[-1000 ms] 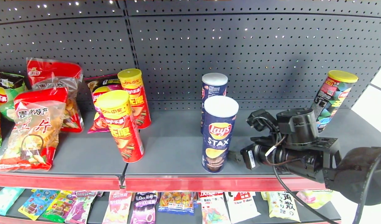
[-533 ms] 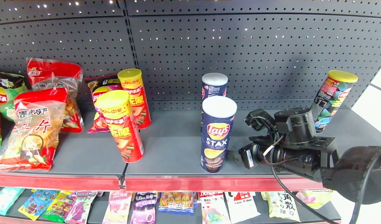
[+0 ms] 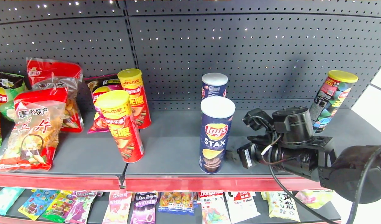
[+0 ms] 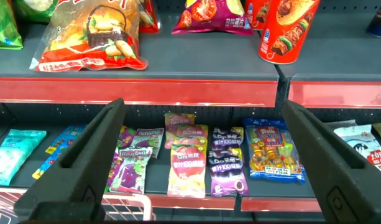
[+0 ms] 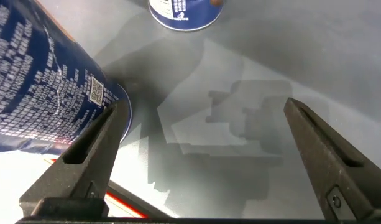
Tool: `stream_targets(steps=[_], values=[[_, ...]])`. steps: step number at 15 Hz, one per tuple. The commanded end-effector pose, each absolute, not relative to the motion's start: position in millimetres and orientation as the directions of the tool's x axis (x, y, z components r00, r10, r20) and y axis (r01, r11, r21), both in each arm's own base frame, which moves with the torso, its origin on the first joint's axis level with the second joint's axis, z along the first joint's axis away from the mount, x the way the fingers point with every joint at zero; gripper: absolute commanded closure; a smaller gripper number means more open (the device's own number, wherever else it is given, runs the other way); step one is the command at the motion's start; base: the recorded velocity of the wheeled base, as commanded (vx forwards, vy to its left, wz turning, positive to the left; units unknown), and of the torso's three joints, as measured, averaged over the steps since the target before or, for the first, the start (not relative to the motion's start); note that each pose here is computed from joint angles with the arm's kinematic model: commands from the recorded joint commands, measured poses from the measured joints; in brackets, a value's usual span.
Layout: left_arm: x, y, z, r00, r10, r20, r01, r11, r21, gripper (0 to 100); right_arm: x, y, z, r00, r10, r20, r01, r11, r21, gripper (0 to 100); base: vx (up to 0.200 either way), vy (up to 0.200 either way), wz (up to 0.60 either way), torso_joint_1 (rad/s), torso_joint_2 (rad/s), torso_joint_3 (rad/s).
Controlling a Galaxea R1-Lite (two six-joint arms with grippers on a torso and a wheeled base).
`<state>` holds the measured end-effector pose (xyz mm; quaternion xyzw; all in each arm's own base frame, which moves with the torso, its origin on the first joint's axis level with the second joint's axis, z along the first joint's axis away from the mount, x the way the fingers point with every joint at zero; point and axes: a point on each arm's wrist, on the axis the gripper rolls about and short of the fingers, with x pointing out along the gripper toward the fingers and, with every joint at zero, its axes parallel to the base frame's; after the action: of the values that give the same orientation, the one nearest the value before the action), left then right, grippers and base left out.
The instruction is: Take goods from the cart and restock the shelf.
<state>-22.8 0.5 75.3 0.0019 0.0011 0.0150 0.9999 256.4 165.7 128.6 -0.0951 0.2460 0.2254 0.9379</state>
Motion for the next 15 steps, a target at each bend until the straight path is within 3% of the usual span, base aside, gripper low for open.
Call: stream_targets(steps=[1, 8, 12, 15], values=[[-23, 0, 75, 1.000, 0.031, -0.002, -0.031, 1.000, 0.003, 0, 257, 166, 128, 0.776, 0.376, -0.506, -0.470, 0.880, -0.067, 0, 0.000, 0.000, 0.00, 0.000, 0.00, 0.000], [-23, 0, 75, 1.000, 0.031, -0.002, -0.031, 1.000, 0.003, 0, 234, 134, 150, 0.821, 0.348, -0.452, -0.418, 0.906, -0.062, 0, 0.000, 0.000, 0.00, 0.000, 0.00, 0.000], [-23, 0, 75, 1.000, 0.031, -0.002, -0.031, 1.000, 0.005, 0, 172, 96, 180, 0.882, 0.348, -0.316, -0.386, 0.921, -0.063, 0, 0.000, 0.000, 0.00, 0.000, 0.00, 0.000], [-23, 0, 75, 1.000, 0.029, -0.002, -0.029, 1.000, 0.005, 0, 78, 37, 183, 0.967, 0.238, -0.096, -0.249, 0.960, -0.132, 0, 0.000, 0.000, 0.00, 0.000, 0.00, 0.000]])
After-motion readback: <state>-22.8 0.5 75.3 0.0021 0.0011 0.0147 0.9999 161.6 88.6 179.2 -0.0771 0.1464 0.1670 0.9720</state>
